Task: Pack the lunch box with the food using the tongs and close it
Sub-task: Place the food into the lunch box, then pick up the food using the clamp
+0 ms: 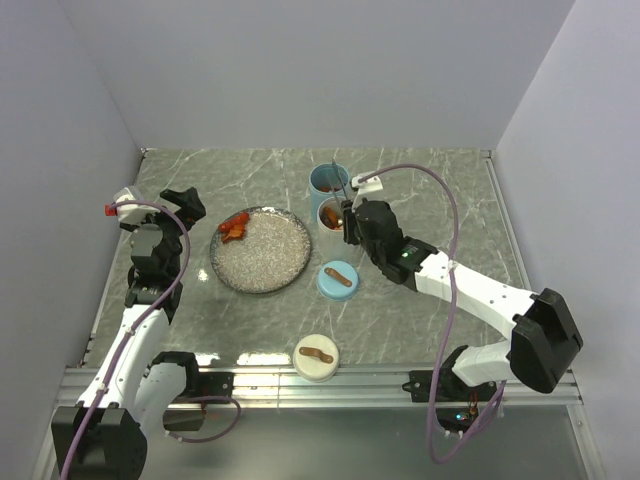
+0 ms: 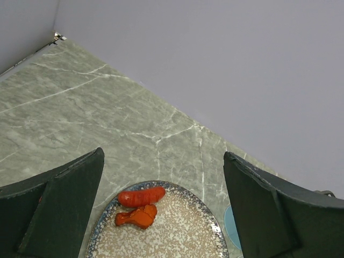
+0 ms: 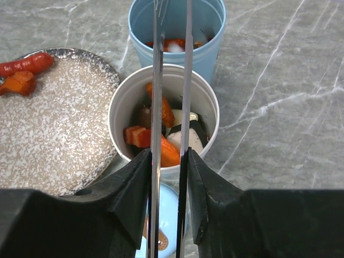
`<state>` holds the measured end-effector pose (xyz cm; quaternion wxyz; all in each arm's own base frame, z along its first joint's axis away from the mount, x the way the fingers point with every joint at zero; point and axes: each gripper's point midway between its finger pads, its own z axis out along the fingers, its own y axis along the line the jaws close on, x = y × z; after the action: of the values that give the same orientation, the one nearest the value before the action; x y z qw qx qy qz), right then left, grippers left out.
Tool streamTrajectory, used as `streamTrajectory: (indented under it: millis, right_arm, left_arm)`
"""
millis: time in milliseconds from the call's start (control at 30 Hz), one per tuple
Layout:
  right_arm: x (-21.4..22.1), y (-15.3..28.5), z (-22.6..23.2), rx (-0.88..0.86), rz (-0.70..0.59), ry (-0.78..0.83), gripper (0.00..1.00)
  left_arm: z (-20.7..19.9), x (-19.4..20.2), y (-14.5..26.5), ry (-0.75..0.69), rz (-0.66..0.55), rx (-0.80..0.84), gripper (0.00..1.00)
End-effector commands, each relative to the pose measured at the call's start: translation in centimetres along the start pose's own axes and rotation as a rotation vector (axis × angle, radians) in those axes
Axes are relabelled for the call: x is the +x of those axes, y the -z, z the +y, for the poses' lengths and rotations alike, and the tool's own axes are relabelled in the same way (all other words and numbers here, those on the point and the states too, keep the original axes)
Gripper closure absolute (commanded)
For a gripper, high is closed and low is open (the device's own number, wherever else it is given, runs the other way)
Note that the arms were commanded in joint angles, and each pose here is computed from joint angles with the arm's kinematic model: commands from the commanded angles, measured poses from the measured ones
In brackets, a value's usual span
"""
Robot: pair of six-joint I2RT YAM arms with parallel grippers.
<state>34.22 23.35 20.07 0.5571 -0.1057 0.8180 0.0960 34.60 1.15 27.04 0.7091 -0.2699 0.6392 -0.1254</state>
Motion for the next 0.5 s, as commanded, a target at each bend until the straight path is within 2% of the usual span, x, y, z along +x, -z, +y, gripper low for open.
streamTrajectory:
  millis: [0, 167, 300, 467]
  right_arm:
    - [-4.9, 0.1, 0.5, -0.019, -0.121, -0.030, 0.60]
    - [-5.5, 0.3, 0.5, -0.021, -0.137, -0.026, 0.59]
    - [-6.9, 1.4, 1.5, -0.096, -0.182, -0.032, 0.61]
    - [-7.1, 1.9, 5.1, -0.226, -0.189, 0.006, 0.63]
  left_arm:
    - [-0.5, -0.7, -0.1, 0.018, -0.033, 0.023, 0.01]
    - [-0.4, -0.6, -0.2, 0.017, -0.029, 0.021, 0.01]
    - [-0.4, -0.6, -0.2, 0.017, -0.032, 0.019, 0.01]
    - [-0.4, -0.5, -0.4, 0.016, -0.026, 0.017, 0.00]
